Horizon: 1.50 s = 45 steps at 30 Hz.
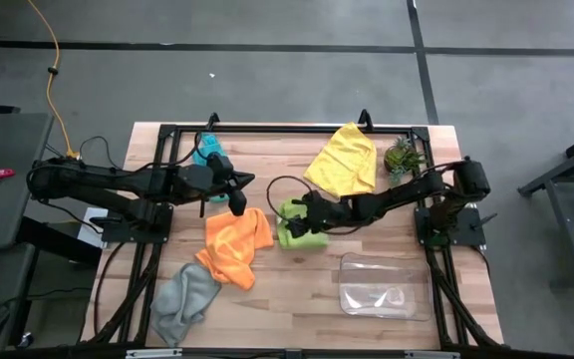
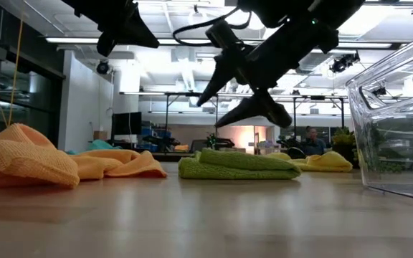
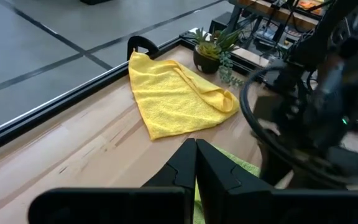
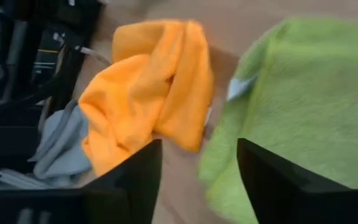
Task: Fold microfiber towels
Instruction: Put the green microfiber cloth into the transparent bin
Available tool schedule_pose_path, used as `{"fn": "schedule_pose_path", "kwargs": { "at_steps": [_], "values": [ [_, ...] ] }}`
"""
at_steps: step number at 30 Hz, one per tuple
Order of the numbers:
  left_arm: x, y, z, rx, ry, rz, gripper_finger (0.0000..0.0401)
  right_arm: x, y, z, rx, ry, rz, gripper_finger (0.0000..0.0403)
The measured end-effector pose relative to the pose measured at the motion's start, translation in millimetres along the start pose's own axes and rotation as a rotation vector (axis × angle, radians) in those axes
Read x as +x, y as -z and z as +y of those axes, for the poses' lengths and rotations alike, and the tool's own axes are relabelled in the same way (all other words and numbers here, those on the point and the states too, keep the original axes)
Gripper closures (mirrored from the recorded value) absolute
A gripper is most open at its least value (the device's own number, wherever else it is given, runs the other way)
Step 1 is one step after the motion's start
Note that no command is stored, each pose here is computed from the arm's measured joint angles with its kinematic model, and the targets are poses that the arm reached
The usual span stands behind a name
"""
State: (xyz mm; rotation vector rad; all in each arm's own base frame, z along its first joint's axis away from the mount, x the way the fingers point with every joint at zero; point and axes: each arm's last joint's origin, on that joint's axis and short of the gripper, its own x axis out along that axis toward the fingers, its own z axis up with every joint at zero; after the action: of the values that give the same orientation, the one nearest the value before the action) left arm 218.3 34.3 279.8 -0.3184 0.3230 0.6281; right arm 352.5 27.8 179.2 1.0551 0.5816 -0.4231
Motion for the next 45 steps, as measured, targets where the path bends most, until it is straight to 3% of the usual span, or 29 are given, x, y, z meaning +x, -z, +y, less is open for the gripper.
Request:
{"fn": "schedule_pose_path", "kwargs": {
  "at_steps": [4, 9, 11, 17, 22, 27, 41, 45],
  "values": [
    [-4, -2, -1, -0.009, 0.064, 0.005, 0.0401, -22, -10, -14, -0.031, 0.186, 0.015, 0.0187],
    [-19, -11, -4, 0.016, 0.285, -0.003, 0.0401, -45, -9, -39, -0.013, 0.48, 0.091, 0.0187],
    [-26, -16, -4, 0.007, 0.343, -0.035, 0.0401, -44, -9, -46, -0.008, 0.538, 0.111, 0.0187],
    [-48, -31, 2, -0.034, 0.404, -0.165, 0.0401, -19, -9, -48, 0.023, 0.47, 0.133, 0.0187],
    [-60, -36, 6, -0.054, 0.42, -0.209, 0.0401, -12, -4, -54, 0.043, 0.507, 0.164, 0.0187],
    [-61, -36, 7, -0.062, 0.399, -0.22, 0.0401, -10, 6, -48, 0.067, 0.465, 0.193, 0.0188],
    [-56, -35, 6, -0.059, 0.369, -0.209, 0.0401, 10, 18, -55, 0.187, 0.498, 0.162, 0.0188],
    [-56, -35, 6, -0.057, 0.367, -0.21, 0.0401, 10, 18, -56, 0.189, 0.508, 0.153, 0.0209]
  ]
}}
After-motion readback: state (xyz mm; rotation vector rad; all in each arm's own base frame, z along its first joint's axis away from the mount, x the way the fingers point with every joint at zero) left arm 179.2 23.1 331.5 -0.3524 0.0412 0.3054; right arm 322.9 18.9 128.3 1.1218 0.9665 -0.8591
